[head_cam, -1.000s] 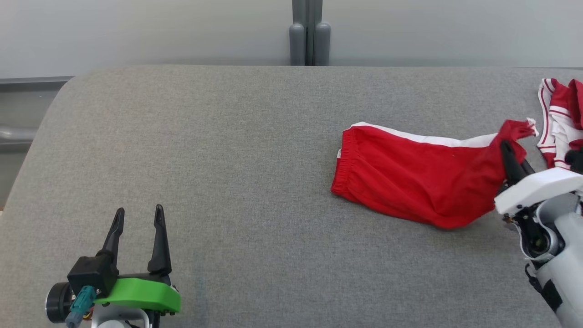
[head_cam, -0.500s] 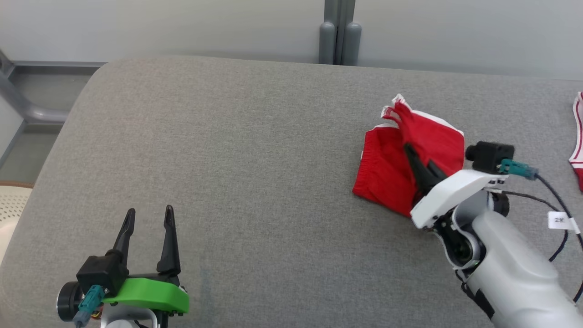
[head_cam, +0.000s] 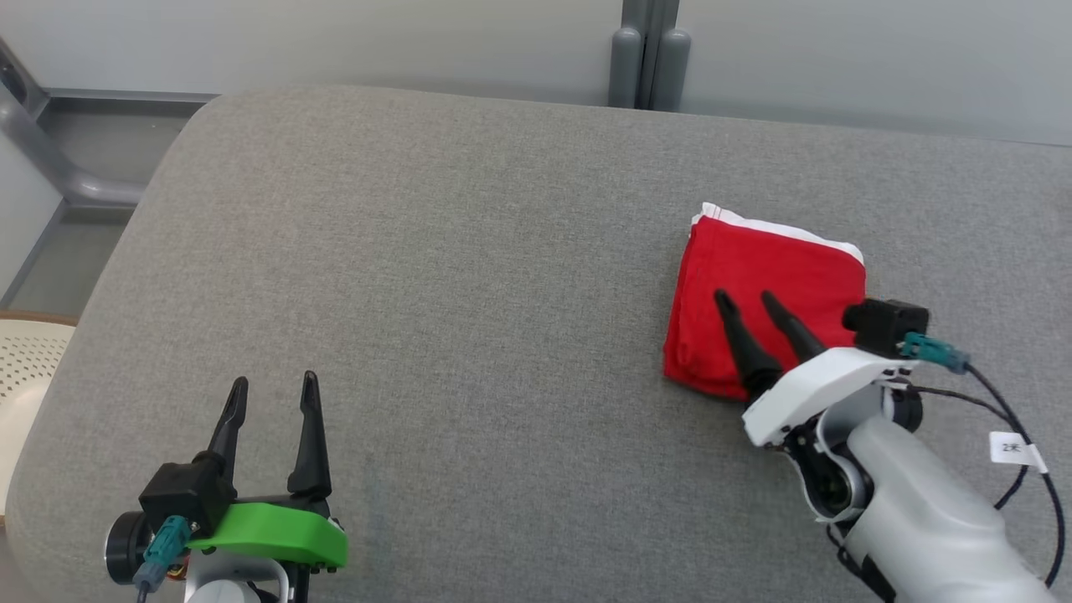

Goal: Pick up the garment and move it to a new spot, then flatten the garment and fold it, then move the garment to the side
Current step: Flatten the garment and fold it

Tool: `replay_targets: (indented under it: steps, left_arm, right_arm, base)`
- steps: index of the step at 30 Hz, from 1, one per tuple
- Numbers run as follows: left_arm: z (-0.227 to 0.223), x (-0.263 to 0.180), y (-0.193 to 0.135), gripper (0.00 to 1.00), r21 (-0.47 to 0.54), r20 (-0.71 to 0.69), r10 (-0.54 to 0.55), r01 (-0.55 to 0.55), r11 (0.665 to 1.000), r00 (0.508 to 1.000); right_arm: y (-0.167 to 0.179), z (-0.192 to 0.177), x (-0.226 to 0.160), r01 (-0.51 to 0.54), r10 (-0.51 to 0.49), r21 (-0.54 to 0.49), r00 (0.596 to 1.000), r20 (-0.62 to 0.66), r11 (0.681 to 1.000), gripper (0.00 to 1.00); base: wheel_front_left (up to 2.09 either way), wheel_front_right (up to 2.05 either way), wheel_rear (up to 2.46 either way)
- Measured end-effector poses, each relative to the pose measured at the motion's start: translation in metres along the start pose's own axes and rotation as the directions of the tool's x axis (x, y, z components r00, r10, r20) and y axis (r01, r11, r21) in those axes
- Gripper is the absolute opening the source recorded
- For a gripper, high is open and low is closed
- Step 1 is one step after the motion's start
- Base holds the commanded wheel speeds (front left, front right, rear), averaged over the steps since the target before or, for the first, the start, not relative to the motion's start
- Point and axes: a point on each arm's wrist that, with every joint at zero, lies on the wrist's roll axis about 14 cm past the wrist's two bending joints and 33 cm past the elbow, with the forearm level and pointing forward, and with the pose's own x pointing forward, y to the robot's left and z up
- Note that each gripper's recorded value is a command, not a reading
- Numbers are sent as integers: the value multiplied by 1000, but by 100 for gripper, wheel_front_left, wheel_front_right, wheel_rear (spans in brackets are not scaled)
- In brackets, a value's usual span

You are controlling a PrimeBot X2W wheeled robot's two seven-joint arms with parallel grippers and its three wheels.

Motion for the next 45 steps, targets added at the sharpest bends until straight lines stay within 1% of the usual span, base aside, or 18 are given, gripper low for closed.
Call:
replay_targets:
  steps: [5, 6, 8, 9, 12, 15, 18, 27, 36, 40, 43, 45]
  left_arm:
    - [0, 3, -6, 100, 2, 1, -20, 20, 1000, 1000]
    - [0, 3, -7, 100, 2, 0, -24, 24, 1000, 1000]
    - [-1, 4, -10, 100, 4, -2, -33, 33, 999, 999]
    - [-1, 4, -11, 100, 6, -2, -36, 36, 999, 999]
    - [0, 5, -15, 100, 13, -1, -50, 50, 999, 999]
    - [0, 6, -21, 100, 17, 2, -70, 70, 997, 998]
    - [1, 7, -25, 100, 16, 4, -84, 84, 996, 996]
    - [3, 11, -37, 100, 16, 15, -121, 120, 993, 993]
    - [10, 12, -39, 100, 31, 35, -129, 128, 991, 991]
    - [11, 10, -42, 100, 40, 35, -146, 145, 989, 989]
    - [13, 10, -49, 100, 47, 42, -167, 165, 985, 985]
    - [13, 8, -51, 100, 54, 43, -175, 173, 983, 984]
  right_arm:
    - [-38, 38, -12, 78, -74, -41, 993, 93, 996, 100]
    - [-45, 42, -15, 93, -87, -62, 991, 97, 994, 100]
    - [-62, 55, -21, 127, -111, -136, 987, 119, 982, 100]
    - [-67, 61, -22, 140, -120, -148, 984, 134, 979, 100]
    - [-77, 71, -28, 181, -157, -127, 971, 178, 975, 100]
    - [-78, 85, -37, 199, -161, -149, 960, 230, 969, 100]
    - [-75, 95, -49, 210, -164, -140, 945, 284, 968, 100]
    - [-63, 97, -97, 237, -159, -195, 924, 348, 952, 100]
    - [-47, 92, -147, 280, -179, -212, 899, 399, 936, 100]
    - [-41, 90, -164, 298, -173, -269, 898, 405, 916, 100]
    - [-42, 93, -177, 328, -189, -283, 886, 423, 901, 100]
    - [-44, 95, -187, 355, -203, -302, 877, 435, 885, 100]
  base:
    - [0, 0, 0]
    - [0, 0, 0]
    - [0, 0, 0]
    - [0, 0, 0]
    - [0, 0, 0]
    - [0, 0, 0]
    - [0, 0, 0]
    - [0, 0, 0]
    - [0, 0, 0]
    - [0, 0, 0]
    - [0, 0, 0]
    - [0, 0, 0]
